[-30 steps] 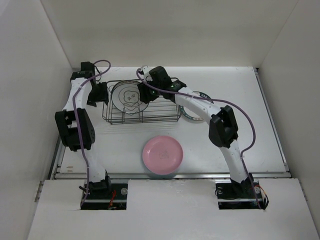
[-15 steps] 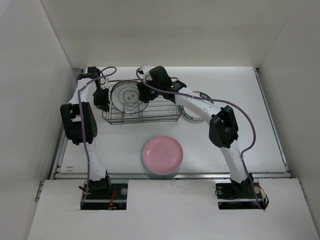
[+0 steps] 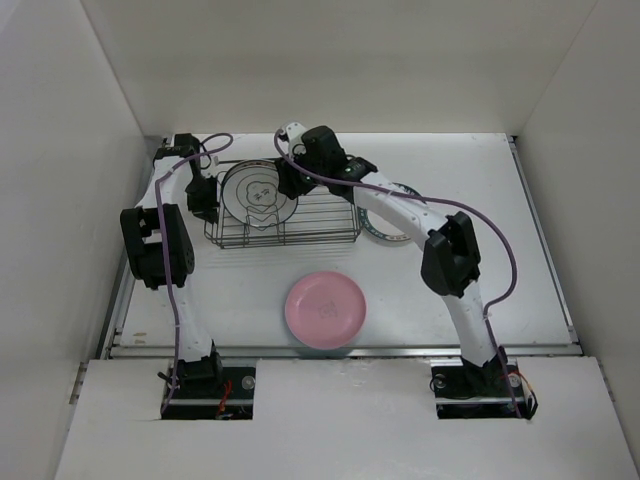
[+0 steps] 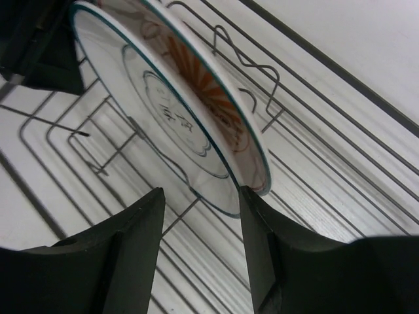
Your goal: Unload the plates from the dish rack
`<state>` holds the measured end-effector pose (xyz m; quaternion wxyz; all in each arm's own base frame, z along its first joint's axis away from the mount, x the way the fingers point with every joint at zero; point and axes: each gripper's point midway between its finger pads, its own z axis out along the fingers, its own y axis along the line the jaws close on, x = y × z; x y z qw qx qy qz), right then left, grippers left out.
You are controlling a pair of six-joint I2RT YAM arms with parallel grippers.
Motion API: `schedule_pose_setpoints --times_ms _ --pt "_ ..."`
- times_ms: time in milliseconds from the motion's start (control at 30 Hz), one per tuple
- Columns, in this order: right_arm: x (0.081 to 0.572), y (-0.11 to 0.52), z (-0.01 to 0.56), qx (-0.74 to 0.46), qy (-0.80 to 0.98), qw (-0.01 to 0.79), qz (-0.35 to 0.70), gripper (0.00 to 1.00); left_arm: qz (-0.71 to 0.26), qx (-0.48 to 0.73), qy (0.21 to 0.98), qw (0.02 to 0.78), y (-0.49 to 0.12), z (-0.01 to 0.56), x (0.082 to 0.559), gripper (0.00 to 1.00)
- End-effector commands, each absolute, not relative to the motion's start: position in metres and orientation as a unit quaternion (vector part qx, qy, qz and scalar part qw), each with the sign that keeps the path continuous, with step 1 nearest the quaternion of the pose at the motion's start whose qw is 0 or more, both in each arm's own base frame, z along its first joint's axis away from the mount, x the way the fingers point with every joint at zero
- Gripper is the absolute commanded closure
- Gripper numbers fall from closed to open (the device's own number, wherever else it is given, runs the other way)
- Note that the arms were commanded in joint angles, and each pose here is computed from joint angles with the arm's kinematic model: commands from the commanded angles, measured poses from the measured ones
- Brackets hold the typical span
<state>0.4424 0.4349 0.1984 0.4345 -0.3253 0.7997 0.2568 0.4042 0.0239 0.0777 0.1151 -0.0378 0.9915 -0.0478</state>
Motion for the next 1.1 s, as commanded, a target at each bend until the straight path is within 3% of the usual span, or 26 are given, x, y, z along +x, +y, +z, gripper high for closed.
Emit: schedule_pose_setpoints --times_ms 0,400,500,533,567,767,900,1067 --pt "0.462 0.444 0.195 -0.321 0.791 0.458 0.247 0.45 -0.02 -0.033 0.993 0.113 0.038 0.077 0.406 1.0" --pt "0.473 0.447 0.172 -0.316 0.797 0.458 0.235 0.45 -0.021 -0.033 0.993 0.108 0.037 0.075 0.404 1.0" --pt "0.47 0.45 0.172 -0.321 0.794 0.454 0.244 0.61 -0.021 -0.033 0.993 0.108 0.037 0.075 0.404 1.0" --pt "0.47 0.45 0.172 -0.321 0.794 0.454 0.244 0.87 -0.021 -0.033 0.993 0.108 0.037 0.075 0.404 1.0" --pt "0.469 0.45 0.181 -0.321 0.791 0.459 0.246 1.0 -0.021 -0.033 0.993 0.108 0.037 0.075 0.404 1.0" --pt "0.463 0.438 0.232 -0.298 0.771 0.508 0.242 1.0 -0.027 -0.043 0.993 0.104 0.034 0.075 0.402 1.0" --pt "0.456 0.413 0.33 -0.238 0.721 0.599 0.254 1.0 -0.039 -0.056 0.993 0.095 0.029 0.071 0.397 1.0" --pt "0.448 0.372 0.393 -0.177 0.703 0.648 0.233 1.0 -0.04 -0.06 0.993 0.095 0.029 0.071 0.397 1.0"
